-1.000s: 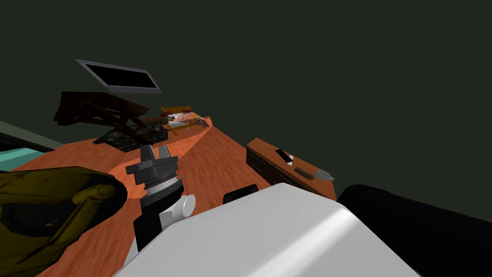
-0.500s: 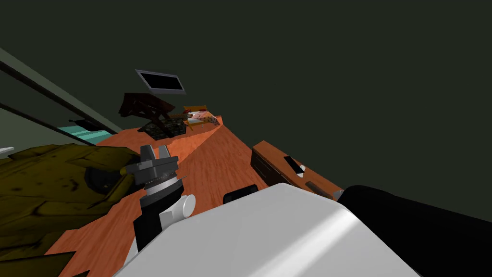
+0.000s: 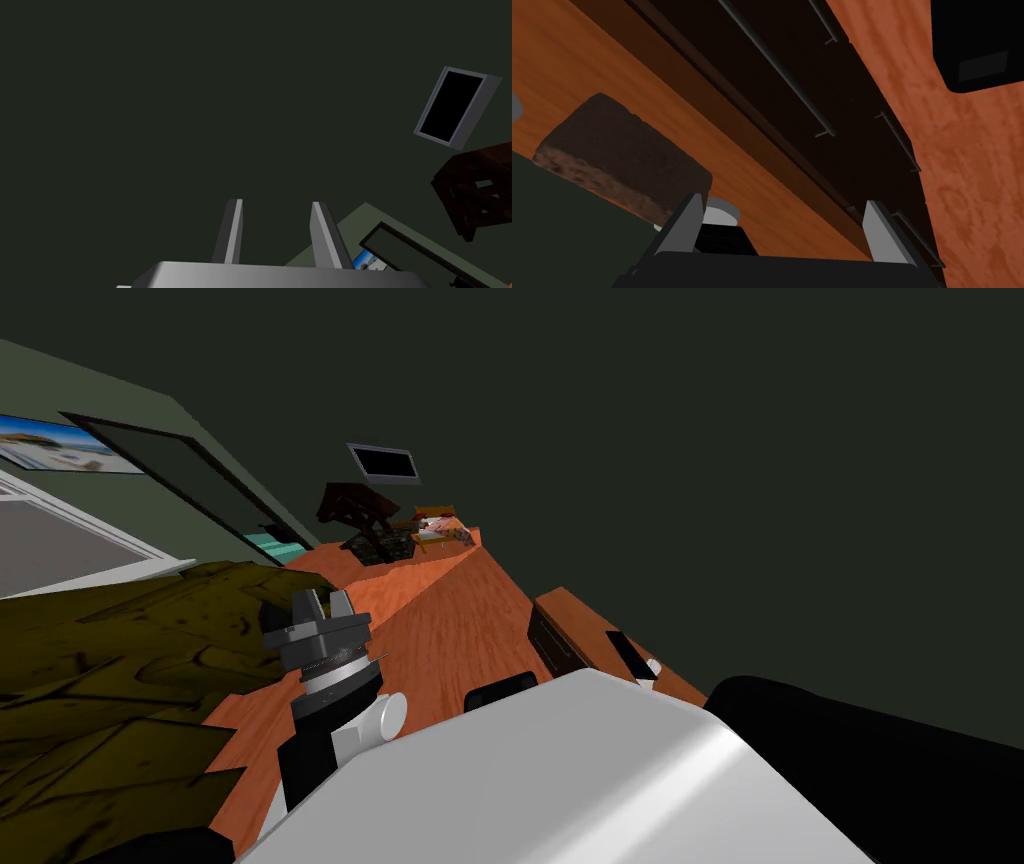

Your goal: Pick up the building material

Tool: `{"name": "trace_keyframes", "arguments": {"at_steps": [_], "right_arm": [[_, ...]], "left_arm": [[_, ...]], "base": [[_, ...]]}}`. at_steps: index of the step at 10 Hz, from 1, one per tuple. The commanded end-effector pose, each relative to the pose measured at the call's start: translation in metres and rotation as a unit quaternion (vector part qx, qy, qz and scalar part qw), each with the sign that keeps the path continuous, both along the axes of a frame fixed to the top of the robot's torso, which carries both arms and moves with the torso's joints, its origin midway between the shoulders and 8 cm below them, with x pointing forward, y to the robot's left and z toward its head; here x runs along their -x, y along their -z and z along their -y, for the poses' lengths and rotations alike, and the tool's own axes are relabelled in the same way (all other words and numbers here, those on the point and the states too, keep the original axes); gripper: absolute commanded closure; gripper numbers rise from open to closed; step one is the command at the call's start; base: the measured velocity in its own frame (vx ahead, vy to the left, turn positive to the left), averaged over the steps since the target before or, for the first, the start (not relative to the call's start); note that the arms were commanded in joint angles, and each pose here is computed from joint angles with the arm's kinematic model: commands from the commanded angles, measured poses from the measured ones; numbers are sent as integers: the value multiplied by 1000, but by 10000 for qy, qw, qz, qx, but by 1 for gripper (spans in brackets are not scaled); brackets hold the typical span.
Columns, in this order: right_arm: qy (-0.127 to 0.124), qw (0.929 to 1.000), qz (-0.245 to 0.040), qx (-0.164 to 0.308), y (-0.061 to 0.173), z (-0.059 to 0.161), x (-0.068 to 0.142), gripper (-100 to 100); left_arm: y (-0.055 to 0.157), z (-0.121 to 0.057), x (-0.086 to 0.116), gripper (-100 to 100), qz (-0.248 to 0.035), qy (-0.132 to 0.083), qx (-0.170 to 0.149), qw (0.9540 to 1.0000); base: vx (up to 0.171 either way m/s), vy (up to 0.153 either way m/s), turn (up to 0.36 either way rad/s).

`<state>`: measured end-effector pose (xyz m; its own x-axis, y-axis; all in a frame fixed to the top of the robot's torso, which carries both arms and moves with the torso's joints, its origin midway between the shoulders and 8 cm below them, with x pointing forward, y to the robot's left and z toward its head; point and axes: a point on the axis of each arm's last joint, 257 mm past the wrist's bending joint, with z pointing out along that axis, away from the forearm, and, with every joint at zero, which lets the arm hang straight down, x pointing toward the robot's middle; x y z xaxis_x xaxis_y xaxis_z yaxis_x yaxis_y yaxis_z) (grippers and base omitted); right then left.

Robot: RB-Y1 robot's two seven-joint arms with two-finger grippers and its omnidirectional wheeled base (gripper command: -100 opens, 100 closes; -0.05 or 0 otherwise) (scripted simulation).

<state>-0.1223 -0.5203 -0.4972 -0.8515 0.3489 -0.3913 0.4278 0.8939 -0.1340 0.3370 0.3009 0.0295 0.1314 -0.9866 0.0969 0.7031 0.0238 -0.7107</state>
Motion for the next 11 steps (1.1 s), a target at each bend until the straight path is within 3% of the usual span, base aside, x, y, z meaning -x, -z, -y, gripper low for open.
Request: {"name": "trace_keyframes", "arguments": {"at_steps": [1,3,4,8,11], "right_arm": [[-183,9992,-344,40,4,0,28,-100],[-451,9944,-953,91,5,-1,81,-100],[-451,9944,-953,91,5,-1,81,-100],[-933,9811,-1697,-29,6,-20,147,-100],[-1178,9753,-1851,-250,15,-49,163,-100]], "left_arm": [[0,0,0,0,0,0,0,10000],[0,0,0,0,1,1,0,10000],[0,0,0,0,0,0,-1,10000],[0,0,0,0,0,0,-1,10000],[0,0,0,0,0,0,0,10000]], "base": [[41,-120,273],[26,-212,429],[-1,-181,91],[11,-171,248],[-26,-129,82]]}}
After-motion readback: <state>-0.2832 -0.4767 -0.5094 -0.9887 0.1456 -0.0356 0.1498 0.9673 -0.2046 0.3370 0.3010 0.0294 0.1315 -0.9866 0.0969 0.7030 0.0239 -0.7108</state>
